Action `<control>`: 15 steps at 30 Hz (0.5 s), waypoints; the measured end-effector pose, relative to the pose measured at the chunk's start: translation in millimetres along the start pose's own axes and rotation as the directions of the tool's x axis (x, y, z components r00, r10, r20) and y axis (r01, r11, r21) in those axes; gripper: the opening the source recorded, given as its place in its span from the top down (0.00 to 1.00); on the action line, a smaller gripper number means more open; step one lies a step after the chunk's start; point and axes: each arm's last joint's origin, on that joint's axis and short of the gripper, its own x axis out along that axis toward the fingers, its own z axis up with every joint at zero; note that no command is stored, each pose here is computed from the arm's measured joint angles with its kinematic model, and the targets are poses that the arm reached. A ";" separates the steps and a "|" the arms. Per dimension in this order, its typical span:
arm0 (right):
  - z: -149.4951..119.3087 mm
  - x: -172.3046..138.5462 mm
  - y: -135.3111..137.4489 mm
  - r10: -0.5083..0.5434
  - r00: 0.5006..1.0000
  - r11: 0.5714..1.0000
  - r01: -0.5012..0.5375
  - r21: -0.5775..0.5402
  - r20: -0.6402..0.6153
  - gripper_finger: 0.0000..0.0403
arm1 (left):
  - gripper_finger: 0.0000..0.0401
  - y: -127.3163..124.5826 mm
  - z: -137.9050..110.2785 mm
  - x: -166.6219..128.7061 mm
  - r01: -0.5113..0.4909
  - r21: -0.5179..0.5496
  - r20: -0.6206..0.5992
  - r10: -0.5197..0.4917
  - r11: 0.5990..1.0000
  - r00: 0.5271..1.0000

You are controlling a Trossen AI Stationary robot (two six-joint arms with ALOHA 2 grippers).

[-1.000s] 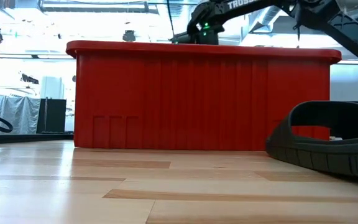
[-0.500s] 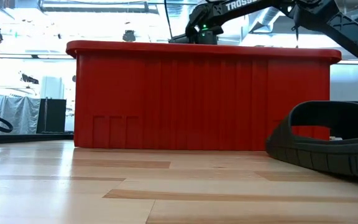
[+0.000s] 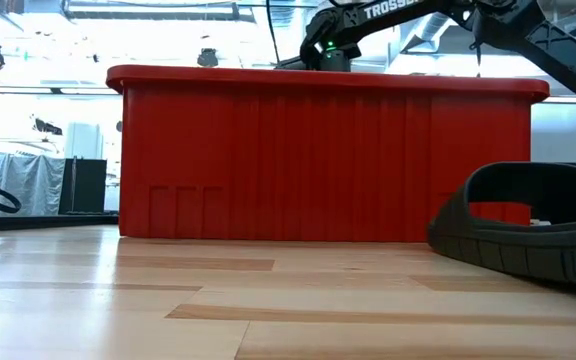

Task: Pick and place slides into bin
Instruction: Put the black slide into the red container

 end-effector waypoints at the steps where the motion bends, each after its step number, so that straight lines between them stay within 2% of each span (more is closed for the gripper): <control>1: -0.4 0.0 -0.8 0.000 1.000 1.000 0.000 0.002 0.001 0.82 | 0.77 0.0 0.0 0.0 0.000 0.000 0.000 0.000 1.000 1.000; 7: -1.5 -0.2 -3.7 -0.001 1.000 1.000 0.001 0.009 0.006 0.78 | 0.77 0.0 0.0 0.0 0.000 -0.008 0.000 0.000 1.000 1.000; 15: -3.6 -0.4 -6.9 0.000 1.000 1.000 0.000 0.018 0.005 0.77 | 0.77 0.0 0.0 0.0 0.000 -0.009 0.000 0.000 1.000 1.000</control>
